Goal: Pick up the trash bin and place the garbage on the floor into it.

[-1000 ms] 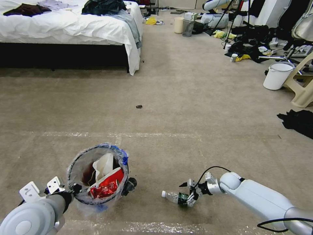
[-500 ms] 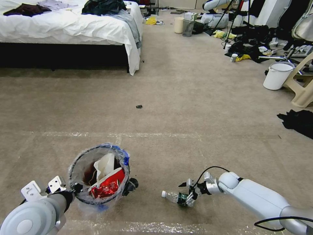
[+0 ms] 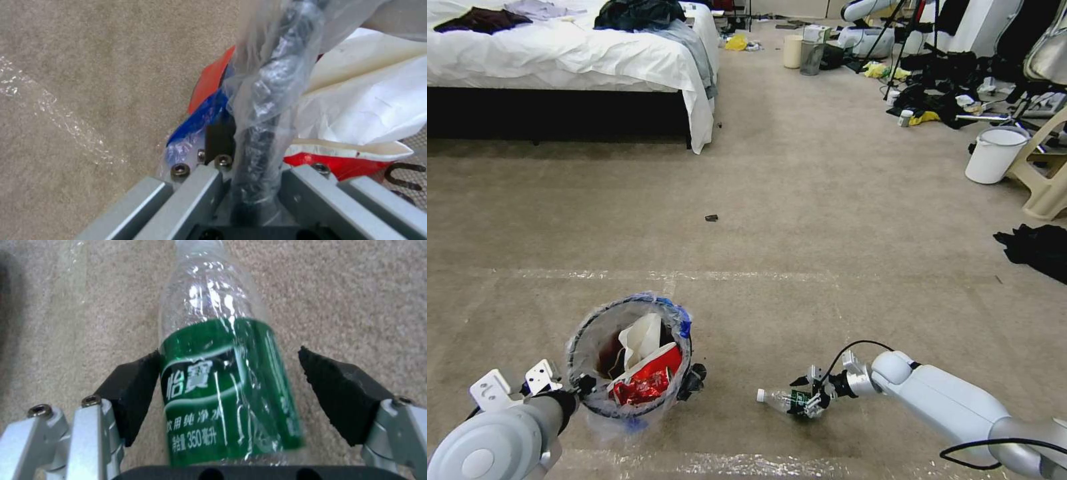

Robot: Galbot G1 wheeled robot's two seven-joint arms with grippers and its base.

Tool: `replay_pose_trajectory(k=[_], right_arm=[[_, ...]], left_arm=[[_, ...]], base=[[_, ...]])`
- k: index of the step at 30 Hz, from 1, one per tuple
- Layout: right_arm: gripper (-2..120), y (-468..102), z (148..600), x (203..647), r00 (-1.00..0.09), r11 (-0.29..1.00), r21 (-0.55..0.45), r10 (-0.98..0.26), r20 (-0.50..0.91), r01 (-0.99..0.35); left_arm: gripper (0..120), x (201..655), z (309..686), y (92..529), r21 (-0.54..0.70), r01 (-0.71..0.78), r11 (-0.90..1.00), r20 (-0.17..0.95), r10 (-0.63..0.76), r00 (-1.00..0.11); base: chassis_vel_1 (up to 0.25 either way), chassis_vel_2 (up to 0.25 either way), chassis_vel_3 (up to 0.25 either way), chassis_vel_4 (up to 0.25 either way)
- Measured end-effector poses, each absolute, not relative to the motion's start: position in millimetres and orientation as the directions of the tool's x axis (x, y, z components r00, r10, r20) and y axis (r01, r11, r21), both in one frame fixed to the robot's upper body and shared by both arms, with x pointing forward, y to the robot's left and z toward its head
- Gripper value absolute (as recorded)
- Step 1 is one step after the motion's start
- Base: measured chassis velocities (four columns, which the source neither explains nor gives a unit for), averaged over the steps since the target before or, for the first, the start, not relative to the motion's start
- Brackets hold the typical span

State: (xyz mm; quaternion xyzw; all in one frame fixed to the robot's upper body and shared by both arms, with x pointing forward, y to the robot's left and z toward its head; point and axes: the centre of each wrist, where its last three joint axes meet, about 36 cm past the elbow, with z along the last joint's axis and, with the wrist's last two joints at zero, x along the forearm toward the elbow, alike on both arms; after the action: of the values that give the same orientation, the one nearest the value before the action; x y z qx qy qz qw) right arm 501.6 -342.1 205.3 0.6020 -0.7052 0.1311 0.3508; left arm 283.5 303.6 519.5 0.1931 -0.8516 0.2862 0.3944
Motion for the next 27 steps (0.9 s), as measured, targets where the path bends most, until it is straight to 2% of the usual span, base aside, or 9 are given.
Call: replay_pose_trajectory(k=[1,3,4,8,11,18,23,27], right_arm=[[73,-342.5,204.5,500.9,-0.027,0.241,0.24,-0.758,0.652,-0.94],[70,-342.8,204.2,500.8,-0.024,0.239,0.244,-0.759,0.651,-0.94],[62,-342.6,204.3,501.2,-0.019,0.235,0.249,-0.761,0.648,-0.94],[53,-342.0,204.4,501.6,-0.017,0.234,0.252,-0.764,0.645,-0.939],[35,-338.7,205.3,502.0,-0.017,0.234,0.258,-0.769,0.639,-0.937],[23,-334.8,207.6,502.8,-0.02,0.234,0.261,-0.778,0.628,-0.937],[23,-335.4,213.7,505.7,-0.033,0.239,0.256,-0.789,0.614,-0.937],[23,-335.3,243.3,525.4,-0.091,0.25,0.215,-0.823,0.56,-0.944]], left_arm=[[0,283.4,519.7,303.2,-0.336,-0.553,0.762,0.782,-0.102,-0.615],[0,283.3,519.9,303.0,-0.336,-0.553,0.763,0.781,-0.102,-0.616],[0,283.2,520.2,302.8,-0.336,-0.552,0.763,0.78,-0.103,-0.617],[0,282.9,520.7,302.5,-0.335,-0.551,0.764,0.779,-0.104,-0.618],[0,282.5,520.8,302.4,-0.332,-0.55,0.767,0.778,-0.107,-0.619],[0,282.4,520.6,302.0,-0.33,-0.548,0.768,0.777,-0.109,-0.62],[0,283.0,521.2,302.2,-0.33,-0.546,0.77,0.775,-0.109,-0.622],[0,283.2,521.8,301.9,-0.33,-0.545,0.77,0.775,-0.109,-0.623]], base=[[0.0,0.0,0.0,0.0],[0.0,0.0,0.0,0.0],[0.0,0.0,0.0,0.0],[0.0,0.0,0.0,0.0],[0.0,0.0,0.0,0.0],[0.0,0.0,0.0,0.0],[0.0,0.0,0.0,0.0],[0.0,0.0,0.0,0.0]])
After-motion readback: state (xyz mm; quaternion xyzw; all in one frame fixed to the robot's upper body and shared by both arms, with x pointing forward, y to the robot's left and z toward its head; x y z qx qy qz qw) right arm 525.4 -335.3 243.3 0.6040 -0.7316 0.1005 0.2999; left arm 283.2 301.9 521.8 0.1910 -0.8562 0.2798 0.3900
